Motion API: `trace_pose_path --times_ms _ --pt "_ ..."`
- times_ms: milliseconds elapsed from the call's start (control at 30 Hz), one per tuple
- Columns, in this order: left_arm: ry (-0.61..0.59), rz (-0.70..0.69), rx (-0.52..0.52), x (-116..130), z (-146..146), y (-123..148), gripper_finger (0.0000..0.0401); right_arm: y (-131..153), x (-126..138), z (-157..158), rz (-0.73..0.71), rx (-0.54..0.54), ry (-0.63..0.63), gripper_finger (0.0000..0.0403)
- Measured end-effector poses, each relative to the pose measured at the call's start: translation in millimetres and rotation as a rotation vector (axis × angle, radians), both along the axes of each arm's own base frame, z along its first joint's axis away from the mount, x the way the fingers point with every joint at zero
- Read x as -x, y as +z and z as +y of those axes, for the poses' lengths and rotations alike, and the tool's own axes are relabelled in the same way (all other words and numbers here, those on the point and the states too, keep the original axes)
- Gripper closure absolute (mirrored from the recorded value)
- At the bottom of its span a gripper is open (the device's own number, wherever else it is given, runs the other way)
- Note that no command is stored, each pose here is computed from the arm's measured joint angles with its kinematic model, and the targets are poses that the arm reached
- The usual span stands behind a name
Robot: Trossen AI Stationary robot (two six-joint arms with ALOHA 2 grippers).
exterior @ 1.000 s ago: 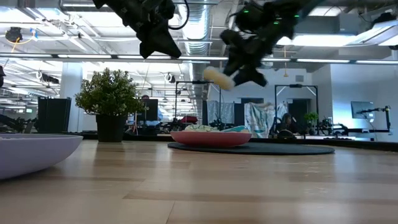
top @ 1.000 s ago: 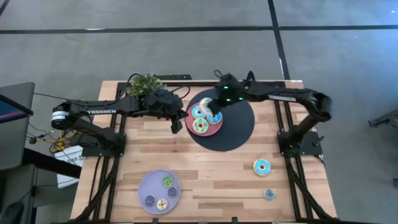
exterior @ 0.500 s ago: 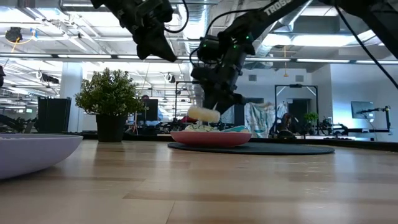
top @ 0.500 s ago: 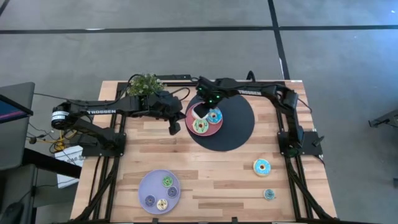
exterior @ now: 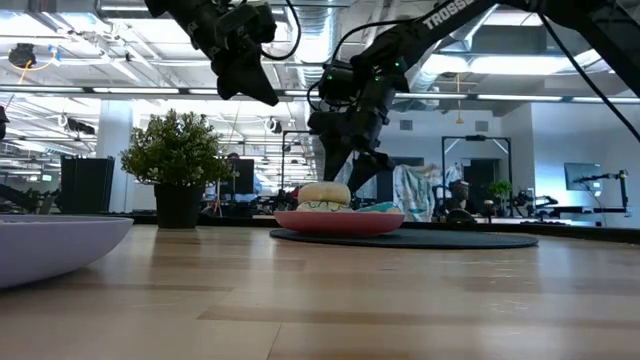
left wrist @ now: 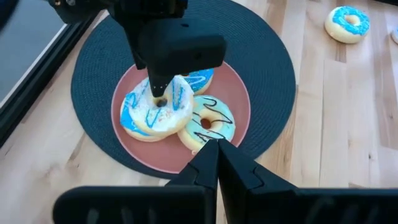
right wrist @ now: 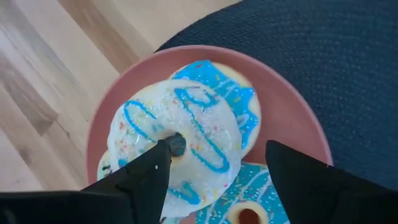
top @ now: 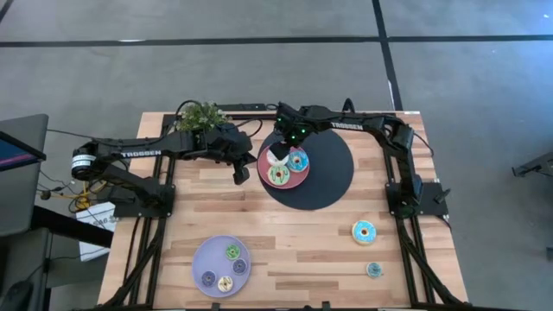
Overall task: Pick & Place donuts
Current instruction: Put the big blue donut on the pink plate
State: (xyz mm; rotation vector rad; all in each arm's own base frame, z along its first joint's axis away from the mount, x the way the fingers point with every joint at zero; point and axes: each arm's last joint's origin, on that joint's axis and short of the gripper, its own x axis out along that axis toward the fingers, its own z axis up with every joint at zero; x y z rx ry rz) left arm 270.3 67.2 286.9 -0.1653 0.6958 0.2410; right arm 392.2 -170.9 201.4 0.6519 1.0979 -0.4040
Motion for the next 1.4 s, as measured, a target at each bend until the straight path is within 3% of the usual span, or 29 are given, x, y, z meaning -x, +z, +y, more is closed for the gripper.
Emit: trace_pose_path --times_ms 300,567,833,967,1067,1200,1400 --pt "0.002 0.002 -0.021 1 6 0 0.0401 45 31 -2 0.012 0.022 0.016 0.0143" --pt "-0.004 0.008 -0.038 2 8 0 0.0401 84 100 40 -0.056 0.03 0.008 0.0143" --pt "0.03 -0.034 -0.062 -1 9 4 0.0401 91 193 111 -0.122 -0.041 -0.226 0.0143" --pt "0.012 -0.149 0.012 -7 5 11 0.0401 89 228 144 -0.084 -0.052 -0.317 0.0143" --pt "0.001 -0.248 0.088 -13 -2 18 0.0401 85 245 164 -0.036 -0.053 -0.33 0.0143" --pt "0.008 -0.298 0.096 -19 -21 23 0.0401 81 260 182 0.037 -0.039 -0.336 0.0143" --pt "0.027 -0.353 0.101 -24 -58 27 0.0401 79 265 211 0.06 -0.025 -0.219 0.0143"
